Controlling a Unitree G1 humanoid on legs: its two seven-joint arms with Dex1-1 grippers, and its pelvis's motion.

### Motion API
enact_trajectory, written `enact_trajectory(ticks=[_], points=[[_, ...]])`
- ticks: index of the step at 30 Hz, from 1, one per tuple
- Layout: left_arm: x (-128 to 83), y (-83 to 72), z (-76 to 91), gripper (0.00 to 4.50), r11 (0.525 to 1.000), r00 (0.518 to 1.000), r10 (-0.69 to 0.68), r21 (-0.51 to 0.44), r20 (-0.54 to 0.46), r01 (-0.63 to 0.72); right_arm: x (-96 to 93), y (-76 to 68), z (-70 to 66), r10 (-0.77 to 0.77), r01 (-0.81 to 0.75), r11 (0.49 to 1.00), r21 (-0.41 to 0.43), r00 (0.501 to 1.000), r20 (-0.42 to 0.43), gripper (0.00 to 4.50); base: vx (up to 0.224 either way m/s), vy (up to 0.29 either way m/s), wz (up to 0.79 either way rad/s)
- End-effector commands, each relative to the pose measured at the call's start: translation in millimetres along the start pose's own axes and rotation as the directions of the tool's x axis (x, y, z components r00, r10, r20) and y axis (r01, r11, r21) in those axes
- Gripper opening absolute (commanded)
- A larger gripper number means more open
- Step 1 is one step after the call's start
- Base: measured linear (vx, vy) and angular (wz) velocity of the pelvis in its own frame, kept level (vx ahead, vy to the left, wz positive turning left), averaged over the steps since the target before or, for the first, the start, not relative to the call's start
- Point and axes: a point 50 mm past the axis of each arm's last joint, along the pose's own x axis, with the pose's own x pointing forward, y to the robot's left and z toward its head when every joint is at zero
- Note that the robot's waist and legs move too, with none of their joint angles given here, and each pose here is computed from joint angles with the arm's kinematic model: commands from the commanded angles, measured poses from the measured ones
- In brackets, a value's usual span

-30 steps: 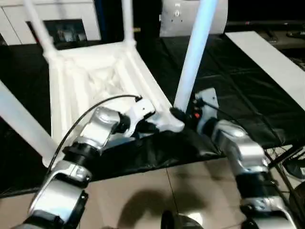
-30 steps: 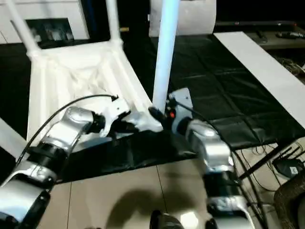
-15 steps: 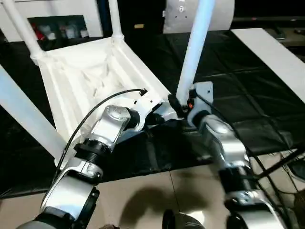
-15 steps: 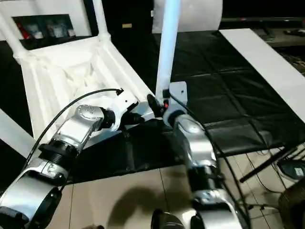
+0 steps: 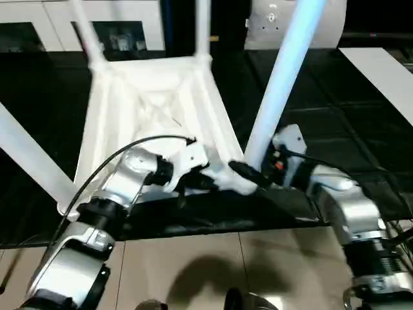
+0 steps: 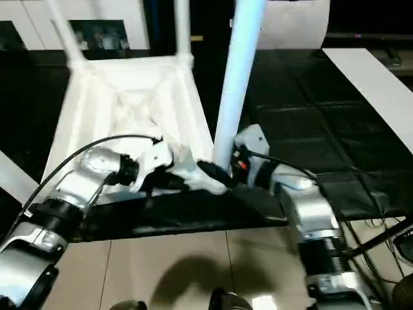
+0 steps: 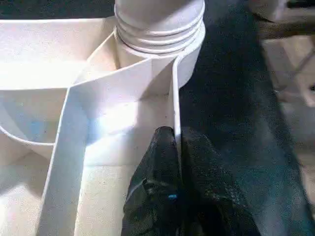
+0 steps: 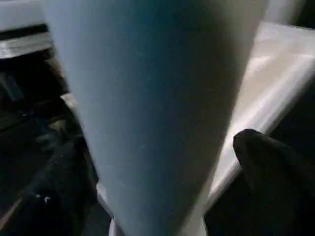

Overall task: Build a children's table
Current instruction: Rotate leg to tighten

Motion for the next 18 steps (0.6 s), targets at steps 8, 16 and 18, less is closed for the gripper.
enact_trajectory(ticks=[8, 16, 18], points=[[-7, -15.9, 4.5, 0.0, 0.951, 0.962, -0.27, 0.146, -0.038, 0.272, -13.0, 6.3, -0.4, 0.318, -0.316, 0.948, 0.035, 0.942, -0.105, 4.43, 0.0, 0.0, 0.0], [-9, -17.2, 5.1, 0.0, 0.926, 0.944, -0.321, 0.182, -0.078, 0.33, -12.3, 9.2, 3.2, 0.453, -0.45, 0.892, 0.05, 0.883, -0.123, 3.63, 0.0, 0.0, 0.0], [-9, -16.8, 5.3, 0.0, 0.925, 0.943, -0.323, 0.184, -0.08, 0.333, -13.1, 10.9, 1.7, 0.476, -0.473, 0.879, 0.059, 0.868, -0.142, 3.5, 0.0, 0.0, 0.0]])
